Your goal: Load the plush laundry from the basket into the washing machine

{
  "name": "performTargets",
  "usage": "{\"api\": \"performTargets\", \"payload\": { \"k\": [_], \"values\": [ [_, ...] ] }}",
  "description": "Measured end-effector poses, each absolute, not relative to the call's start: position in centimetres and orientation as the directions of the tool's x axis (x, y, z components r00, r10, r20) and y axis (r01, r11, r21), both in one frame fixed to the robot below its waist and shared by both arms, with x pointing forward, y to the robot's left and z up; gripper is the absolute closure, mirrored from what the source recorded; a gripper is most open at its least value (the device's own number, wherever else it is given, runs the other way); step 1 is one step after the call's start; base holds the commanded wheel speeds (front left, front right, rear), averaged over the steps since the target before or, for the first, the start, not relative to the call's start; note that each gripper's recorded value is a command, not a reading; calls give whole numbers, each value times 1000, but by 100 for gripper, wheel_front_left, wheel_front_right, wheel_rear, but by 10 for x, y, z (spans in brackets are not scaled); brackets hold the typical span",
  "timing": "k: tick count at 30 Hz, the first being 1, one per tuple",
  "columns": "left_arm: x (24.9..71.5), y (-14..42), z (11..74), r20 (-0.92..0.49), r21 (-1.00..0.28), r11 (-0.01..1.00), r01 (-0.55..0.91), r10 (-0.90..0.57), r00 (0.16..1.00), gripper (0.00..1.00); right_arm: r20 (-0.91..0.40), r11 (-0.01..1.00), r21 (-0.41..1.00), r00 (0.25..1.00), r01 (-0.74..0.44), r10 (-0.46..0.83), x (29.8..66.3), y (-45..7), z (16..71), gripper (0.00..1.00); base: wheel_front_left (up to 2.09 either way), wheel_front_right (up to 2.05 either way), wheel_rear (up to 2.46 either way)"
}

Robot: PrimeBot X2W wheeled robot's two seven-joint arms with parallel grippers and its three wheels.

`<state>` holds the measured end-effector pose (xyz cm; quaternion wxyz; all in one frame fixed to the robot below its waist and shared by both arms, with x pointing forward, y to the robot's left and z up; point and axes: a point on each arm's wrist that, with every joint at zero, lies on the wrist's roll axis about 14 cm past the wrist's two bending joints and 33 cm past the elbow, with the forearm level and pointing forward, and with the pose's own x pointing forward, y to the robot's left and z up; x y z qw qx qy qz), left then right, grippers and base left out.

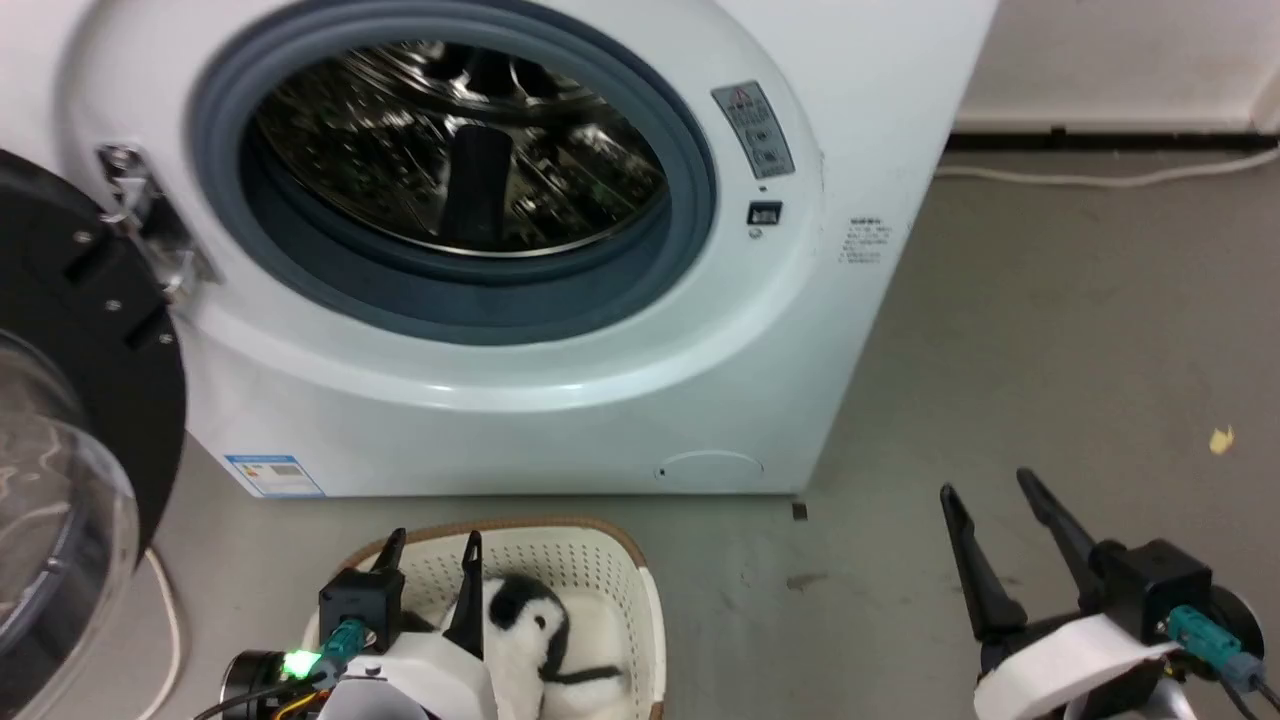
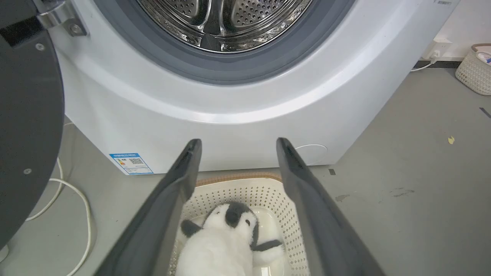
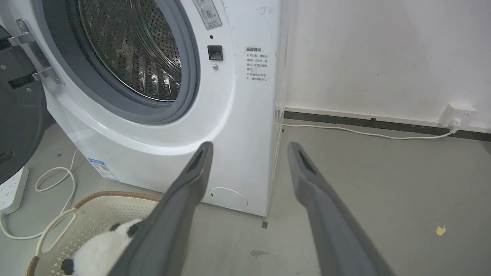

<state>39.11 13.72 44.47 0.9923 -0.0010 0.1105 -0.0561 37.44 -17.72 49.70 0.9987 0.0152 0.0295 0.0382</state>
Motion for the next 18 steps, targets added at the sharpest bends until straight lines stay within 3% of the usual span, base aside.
{"api": "performTargets", "payload": {
  "k": [18],
  "values": [
    [404, 125, 340, -517, -66, 982, 176, -185, 836, 0, -97, 995, 96, 995, -25, 34, 391, -190, 473, 0, 0, 0, 0]
  ]
}}
